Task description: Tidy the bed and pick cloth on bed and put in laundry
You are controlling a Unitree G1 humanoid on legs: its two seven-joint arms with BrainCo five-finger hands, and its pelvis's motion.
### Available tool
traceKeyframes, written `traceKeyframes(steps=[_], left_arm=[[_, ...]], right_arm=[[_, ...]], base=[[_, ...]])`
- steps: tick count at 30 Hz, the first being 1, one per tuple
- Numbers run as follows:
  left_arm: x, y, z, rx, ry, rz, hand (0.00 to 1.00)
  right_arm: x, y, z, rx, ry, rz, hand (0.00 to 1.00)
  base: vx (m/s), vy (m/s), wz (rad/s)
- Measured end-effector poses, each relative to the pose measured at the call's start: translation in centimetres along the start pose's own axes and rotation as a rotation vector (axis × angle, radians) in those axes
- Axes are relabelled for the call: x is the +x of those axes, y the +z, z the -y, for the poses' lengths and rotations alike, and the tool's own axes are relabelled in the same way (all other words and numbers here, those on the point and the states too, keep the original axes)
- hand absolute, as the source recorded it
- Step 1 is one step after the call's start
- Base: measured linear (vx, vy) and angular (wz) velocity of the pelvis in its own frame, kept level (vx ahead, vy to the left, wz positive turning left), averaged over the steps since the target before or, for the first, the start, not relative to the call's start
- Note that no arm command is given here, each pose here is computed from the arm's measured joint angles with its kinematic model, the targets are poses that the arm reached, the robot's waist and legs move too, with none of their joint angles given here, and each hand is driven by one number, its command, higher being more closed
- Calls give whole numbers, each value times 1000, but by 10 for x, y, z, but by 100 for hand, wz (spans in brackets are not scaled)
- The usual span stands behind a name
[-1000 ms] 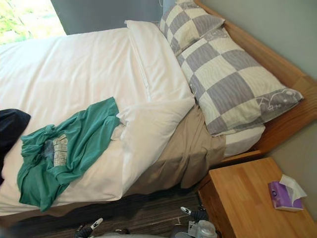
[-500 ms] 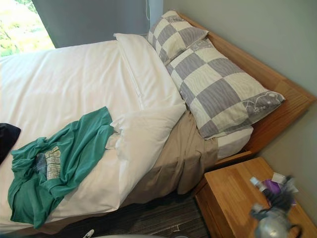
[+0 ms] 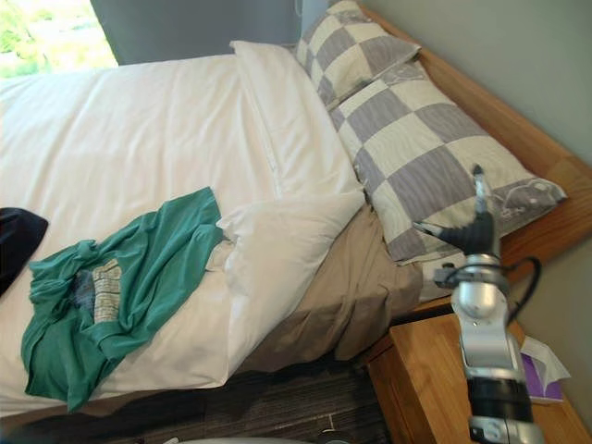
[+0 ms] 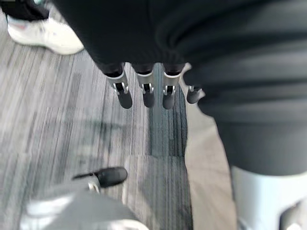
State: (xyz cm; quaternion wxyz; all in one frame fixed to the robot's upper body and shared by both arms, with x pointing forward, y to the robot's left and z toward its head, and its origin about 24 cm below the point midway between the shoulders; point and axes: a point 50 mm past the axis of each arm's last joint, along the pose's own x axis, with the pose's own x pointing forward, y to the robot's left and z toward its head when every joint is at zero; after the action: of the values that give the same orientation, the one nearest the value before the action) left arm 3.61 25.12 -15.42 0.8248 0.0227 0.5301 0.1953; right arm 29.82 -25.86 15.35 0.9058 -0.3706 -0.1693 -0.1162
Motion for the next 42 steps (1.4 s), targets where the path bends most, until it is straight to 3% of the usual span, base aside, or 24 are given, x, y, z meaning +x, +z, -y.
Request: traceKeyframes(steps=[12, 19, 24, 42], left_arm=[[11, 43, 2, 90, -21, 118, 0], [17, 76, -6, 103, 3, 198, 0], [18, 103, 4, 93, -16, 280, 0], [17, 139, 27, 125, -63, 376, 0]], right_arm=[[50, 60, -26, -106, 134, 242, 0], [69, 93, -22, -160, 138, 365, 0], [84, 102, -24, -200, 148, 369, 0], [123, 150, 11, -303, -29, 426, 0]], base=[[-93, 26, 21], [-104, 30, 9], [-19, 1, 5], [2, -2, 2]])
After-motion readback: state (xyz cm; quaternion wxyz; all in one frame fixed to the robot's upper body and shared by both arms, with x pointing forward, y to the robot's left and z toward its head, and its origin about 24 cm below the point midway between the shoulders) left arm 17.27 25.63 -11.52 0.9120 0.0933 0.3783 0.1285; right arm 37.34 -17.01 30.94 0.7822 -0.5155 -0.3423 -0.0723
